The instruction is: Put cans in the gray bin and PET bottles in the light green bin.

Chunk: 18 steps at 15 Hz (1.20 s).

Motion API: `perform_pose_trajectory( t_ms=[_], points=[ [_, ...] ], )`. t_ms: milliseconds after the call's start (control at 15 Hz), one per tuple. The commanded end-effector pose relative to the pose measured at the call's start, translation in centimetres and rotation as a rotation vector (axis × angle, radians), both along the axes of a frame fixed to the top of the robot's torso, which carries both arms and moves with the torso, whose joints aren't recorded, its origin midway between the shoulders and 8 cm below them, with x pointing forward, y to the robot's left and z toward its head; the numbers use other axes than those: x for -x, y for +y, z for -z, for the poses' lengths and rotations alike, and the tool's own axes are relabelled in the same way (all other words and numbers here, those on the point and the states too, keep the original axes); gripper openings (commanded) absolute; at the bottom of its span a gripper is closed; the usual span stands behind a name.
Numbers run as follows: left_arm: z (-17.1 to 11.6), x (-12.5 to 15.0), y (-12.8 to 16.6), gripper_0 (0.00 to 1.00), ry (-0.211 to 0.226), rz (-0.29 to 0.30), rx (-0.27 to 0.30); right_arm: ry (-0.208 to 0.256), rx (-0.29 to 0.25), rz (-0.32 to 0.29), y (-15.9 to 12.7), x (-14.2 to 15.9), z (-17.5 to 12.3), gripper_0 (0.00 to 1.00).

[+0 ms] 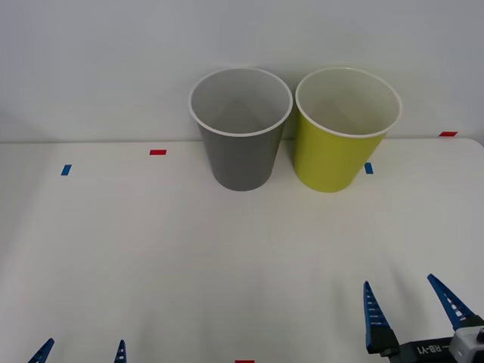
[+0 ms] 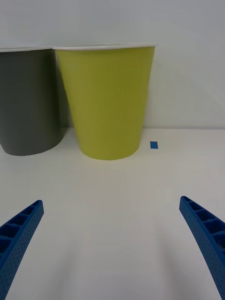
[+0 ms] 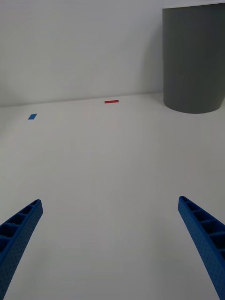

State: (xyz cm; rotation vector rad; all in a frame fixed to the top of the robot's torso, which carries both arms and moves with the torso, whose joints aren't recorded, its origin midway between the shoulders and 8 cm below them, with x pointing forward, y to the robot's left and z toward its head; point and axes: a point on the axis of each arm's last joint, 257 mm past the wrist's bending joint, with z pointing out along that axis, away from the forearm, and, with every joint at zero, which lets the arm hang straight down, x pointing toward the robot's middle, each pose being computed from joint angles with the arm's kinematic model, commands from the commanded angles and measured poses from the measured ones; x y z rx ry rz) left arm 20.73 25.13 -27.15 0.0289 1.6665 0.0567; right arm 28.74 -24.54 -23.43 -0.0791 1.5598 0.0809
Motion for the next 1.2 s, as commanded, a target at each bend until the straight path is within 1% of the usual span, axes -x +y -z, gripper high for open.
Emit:
perform_pose_trajectory(
  t_ms=[67,267,400,533,1200],
  points=[
    [0.0,0.0,0.0,1.00,0.000,0.000,0.000,0.020,0.001,0.018,-0.6,2.7,0.7,1.00],
    [0.0,0.0,0.0,1.00,0.000,0.000,0.000,0.059,-0.009,0.031,-1.0,4.3,1.6,1.00],
    [0.0,0.0,0.0,1.00,0.000,0.000,0.000,0.063,-0.018,0.037,-1.1,4.4,1.7,1.00],
    [0.0,0.0,0.0,1.00,0.000,0.000,0.000,0.070,-0.012,0.040,-1.2,4.5,1.9,1.00],
    [0.0,0.0,0.0,1.00,0.000,0.000,0.000,0.070,-0.012,0.040,-1.2,4.5,1.9,1.00]
  ],
)
